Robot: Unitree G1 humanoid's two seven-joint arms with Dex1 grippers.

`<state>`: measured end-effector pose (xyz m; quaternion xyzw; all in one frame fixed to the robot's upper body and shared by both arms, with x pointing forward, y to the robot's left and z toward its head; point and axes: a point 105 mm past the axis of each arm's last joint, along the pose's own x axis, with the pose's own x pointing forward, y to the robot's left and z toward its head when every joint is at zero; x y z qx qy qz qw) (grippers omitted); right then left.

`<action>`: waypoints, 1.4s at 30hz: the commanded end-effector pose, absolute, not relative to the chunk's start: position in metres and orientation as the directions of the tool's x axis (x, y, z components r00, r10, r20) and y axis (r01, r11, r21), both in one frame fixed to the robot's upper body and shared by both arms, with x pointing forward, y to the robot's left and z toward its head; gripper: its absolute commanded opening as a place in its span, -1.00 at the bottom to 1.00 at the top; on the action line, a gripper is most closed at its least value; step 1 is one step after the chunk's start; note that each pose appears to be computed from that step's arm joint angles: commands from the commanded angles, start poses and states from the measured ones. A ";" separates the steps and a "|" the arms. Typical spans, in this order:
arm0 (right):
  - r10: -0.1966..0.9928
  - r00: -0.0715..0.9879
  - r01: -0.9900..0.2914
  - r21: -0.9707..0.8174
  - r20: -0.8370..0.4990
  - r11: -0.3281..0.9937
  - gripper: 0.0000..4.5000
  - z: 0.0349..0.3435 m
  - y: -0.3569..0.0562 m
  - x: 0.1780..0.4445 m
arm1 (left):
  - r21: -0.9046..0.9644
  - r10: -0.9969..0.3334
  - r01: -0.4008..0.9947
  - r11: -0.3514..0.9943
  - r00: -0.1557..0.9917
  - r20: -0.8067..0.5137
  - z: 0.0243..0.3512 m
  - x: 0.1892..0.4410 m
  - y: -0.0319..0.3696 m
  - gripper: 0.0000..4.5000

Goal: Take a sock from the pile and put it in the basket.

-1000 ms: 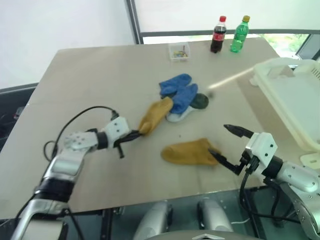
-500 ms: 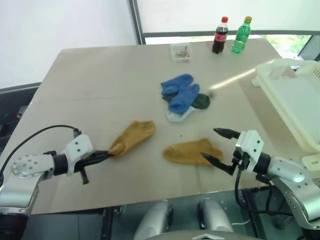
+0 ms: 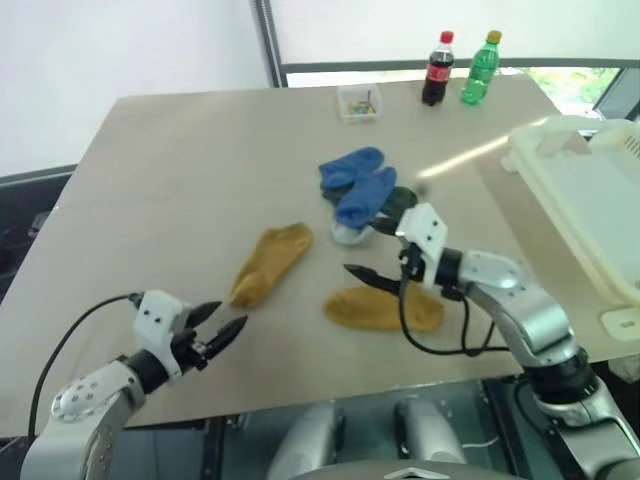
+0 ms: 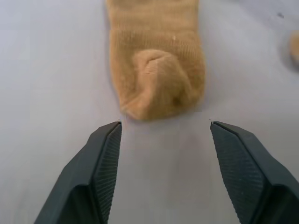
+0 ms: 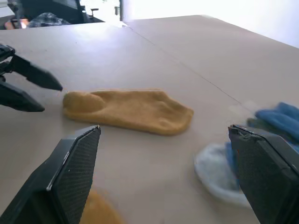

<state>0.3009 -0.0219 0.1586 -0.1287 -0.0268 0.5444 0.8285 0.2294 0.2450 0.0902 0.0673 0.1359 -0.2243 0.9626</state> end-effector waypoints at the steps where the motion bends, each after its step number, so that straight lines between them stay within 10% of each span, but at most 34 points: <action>1: 0.915 0.398 -0.887 -0.282 -0.069 0.365 1.00 0.168 -0.023 0.302 | 0.124 -0.396 0.435 0.892 0.883 -0.253 0.106 0.242 0.236 0.44; 23: 0.855 0.519 -0.806 -0.335 -0.003 0.488 1.00 0.169 -0.082 0.262 | 0.233 -0.394 0.509 0.828 0.826 -0.404 0.087 0.346 0.143 0.44; 32: 0.788 0.615 -0.743 -0.339 -0.006 0.577 1.00 0.168 -0.096 0.253 | 0.174 -0.689 0.822 0.543 0.554 -0.468 0.081 0.330 0.147 -0.98; 42: 0.793 0.606 -0.771 -0.289 -0.064 0.567 1.00 0.158 -0.099 0.244 | 0.351 -0.819 0.904 0.244 0.386 -0.425 0.099 0.317 0.162 -0.98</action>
